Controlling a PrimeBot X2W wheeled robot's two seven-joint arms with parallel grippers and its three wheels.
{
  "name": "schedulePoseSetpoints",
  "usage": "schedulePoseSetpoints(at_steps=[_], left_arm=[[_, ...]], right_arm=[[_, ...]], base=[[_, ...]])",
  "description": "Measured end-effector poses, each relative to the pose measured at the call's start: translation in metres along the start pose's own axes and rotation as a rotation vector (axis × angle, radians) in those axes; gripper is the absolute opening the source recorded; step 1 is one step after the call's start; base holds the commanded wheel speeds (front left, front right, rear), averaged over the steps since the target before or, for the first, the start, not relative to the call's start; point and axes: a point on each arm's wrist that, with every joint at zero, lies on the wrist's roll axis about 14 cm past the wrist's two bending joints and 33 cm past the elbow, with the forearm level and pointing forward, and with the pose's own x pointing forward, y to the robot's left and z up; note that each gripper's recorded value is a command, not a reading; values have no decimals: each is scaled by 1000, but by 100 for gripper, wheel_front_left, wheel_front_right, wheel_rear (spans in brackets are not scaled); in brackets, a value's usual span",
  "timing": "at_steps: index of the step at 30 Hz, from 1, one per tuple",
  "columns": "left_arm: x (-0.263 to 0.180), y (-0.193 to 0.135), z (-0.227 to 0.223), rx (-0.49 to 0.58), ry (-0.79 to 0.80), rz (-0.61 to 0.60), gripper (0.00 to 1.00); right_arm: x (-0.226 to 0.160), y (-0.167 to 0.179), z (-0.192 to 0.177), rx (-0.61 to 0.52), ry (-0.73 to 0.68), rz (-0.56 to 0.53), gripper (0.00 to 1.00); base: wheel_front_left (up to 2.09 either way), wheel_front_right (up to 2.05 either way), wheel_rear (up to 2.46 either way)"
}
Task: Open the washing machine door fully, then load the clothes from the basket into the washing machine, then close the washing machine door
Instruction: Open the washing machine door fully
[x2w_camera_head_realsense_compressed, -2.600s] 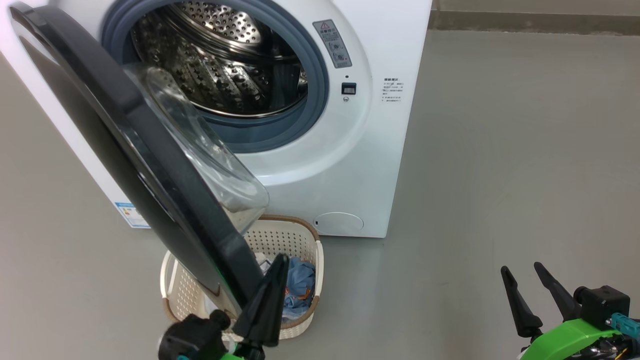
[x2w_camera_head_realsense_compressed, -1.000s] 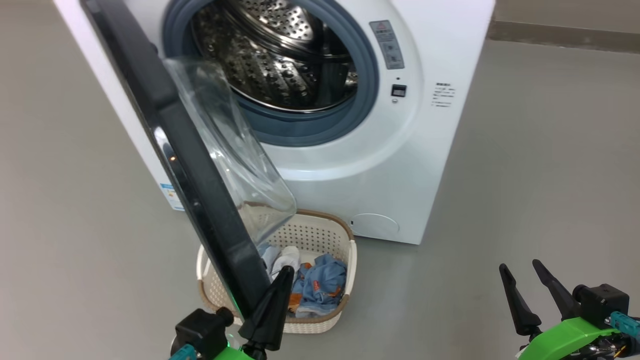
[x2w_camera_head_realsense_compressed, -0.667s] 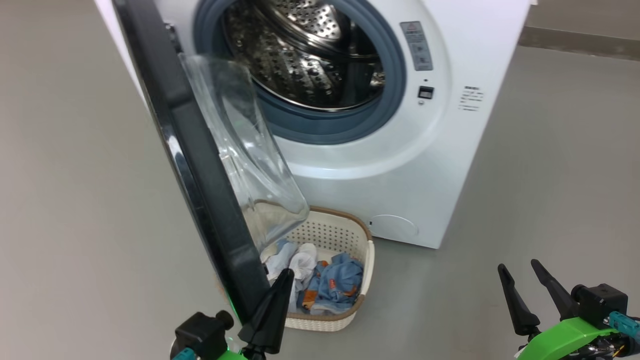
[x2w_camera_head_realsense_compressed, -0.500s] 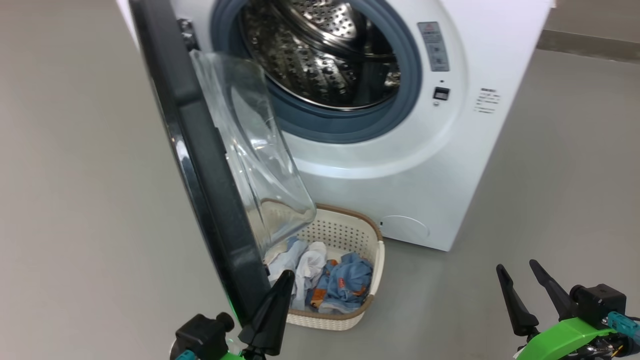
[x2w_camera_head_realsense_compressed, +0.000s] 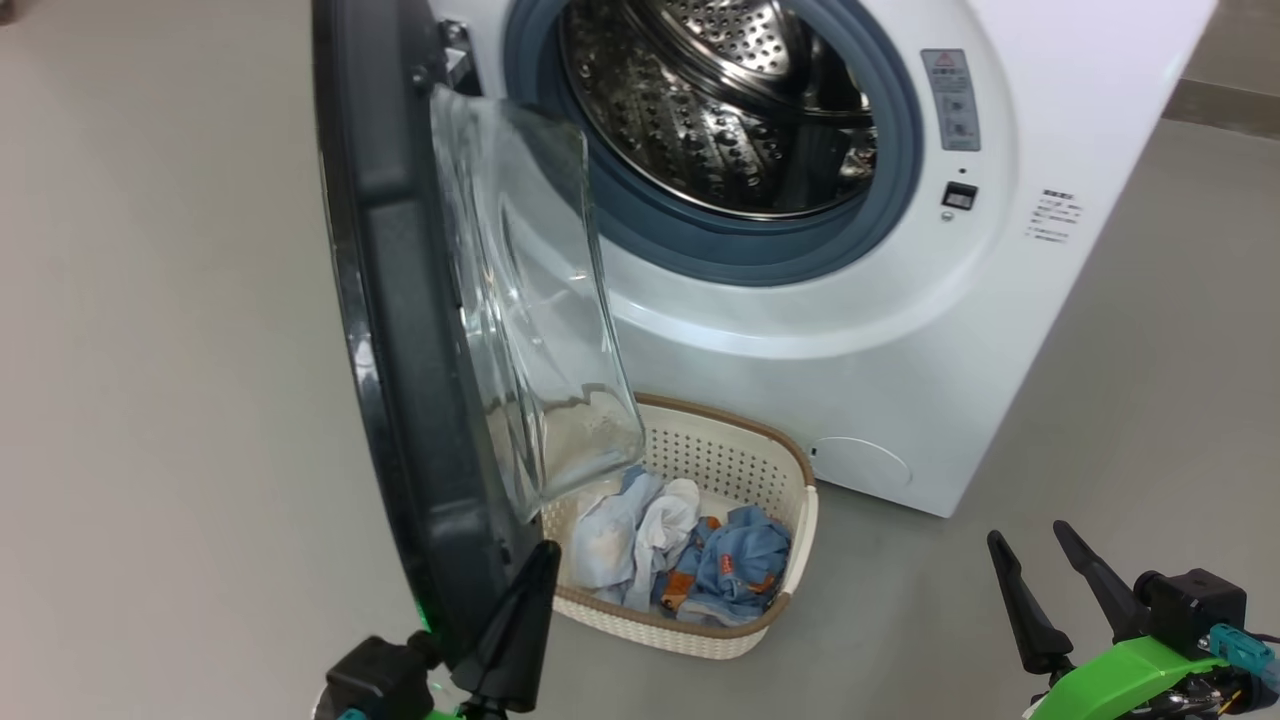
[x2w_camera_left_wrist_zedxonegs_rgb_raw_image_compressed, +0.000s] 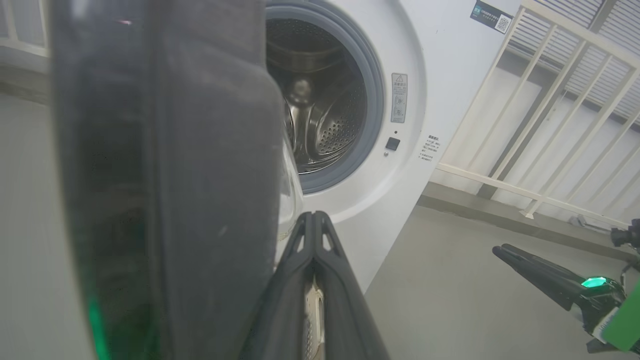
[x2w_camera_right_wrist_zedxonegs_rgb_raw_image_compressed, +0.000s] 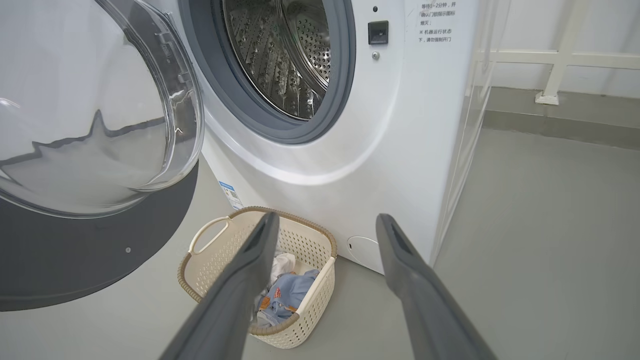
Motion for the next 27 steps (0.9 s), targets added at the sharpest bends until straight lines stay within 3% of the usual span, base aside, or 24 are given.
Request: schedulePoseSetpoints(at_steps=[27], left_arm=[[-19,102,33,170,-47,317,0]], right_arm=[[14,14,-17,15,41,55,100]], base=[[0,0,0]])
